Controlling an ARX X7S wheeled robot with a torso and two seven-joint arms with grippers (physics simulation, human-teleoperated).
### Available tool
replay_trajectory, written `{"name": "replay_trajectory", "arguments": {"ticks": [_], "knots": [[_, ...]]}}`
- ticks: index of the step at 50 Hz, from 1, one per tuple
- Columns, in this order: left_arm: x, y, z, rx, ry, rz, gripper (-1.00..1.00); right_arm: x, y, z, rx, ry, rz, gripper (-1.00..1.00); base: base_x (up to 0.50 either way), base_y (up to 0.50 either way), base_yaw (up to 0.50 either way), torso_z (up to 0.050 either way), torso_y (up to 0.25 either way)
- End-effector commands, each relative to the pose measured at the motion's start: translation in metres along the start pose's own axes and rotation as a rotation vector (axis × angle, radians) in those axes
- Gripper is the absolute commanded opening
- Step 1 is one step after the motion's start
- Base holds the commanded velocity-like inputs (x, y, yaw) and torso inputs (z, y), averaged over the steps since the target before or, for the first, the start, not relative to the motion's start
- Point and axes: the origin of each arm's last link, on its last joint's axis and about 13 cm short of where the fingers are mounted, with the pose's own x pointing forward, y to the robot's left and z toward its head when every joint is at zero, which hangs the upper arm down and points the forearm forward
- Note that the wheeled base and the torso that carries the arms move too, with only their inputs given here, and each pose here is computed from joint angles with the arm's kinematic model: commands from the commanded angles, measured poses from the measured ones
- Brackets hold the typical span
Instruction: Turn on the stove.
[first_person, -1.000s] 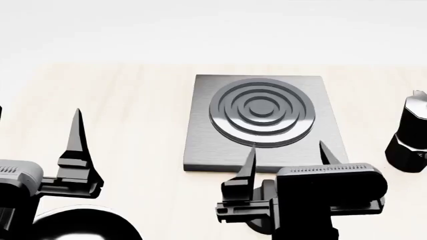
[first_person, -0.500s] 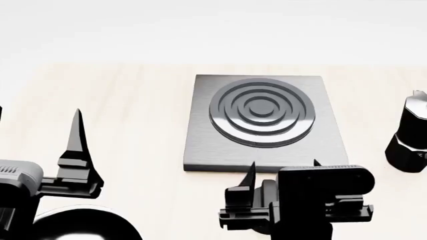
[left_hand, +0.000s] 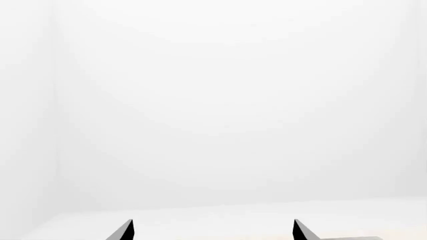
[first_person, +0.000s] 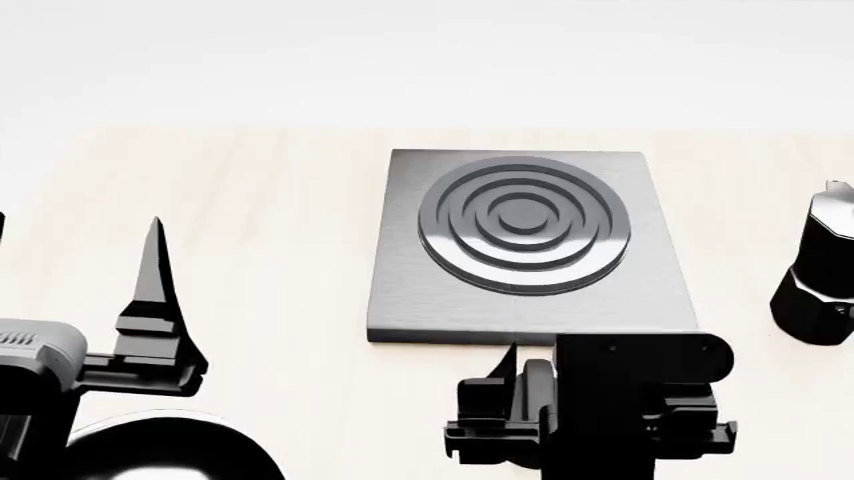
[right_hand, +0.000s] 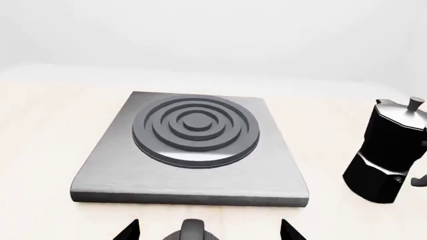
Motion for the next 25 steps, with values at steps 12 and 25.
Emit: {"name": "replay_trajectory", "arguments": {"ticks": [12,25], "knots": [[0.0001,-0.0002,-0.0004,0.001,0.001,-0.001,1.0,0.0109,0.0027,-0.0119,0.013,0.053,0.007,1.0,0.0,0.0,0.0,0.0,0.0],[-0.0001,0.0001,0.0001,0.001,-0.001,0.001,1.0,0.012,0.0042,-0.0157,0.021,0.106,0.02,1.0,0.0,0.0,0.0,0.0,0.0]]}}
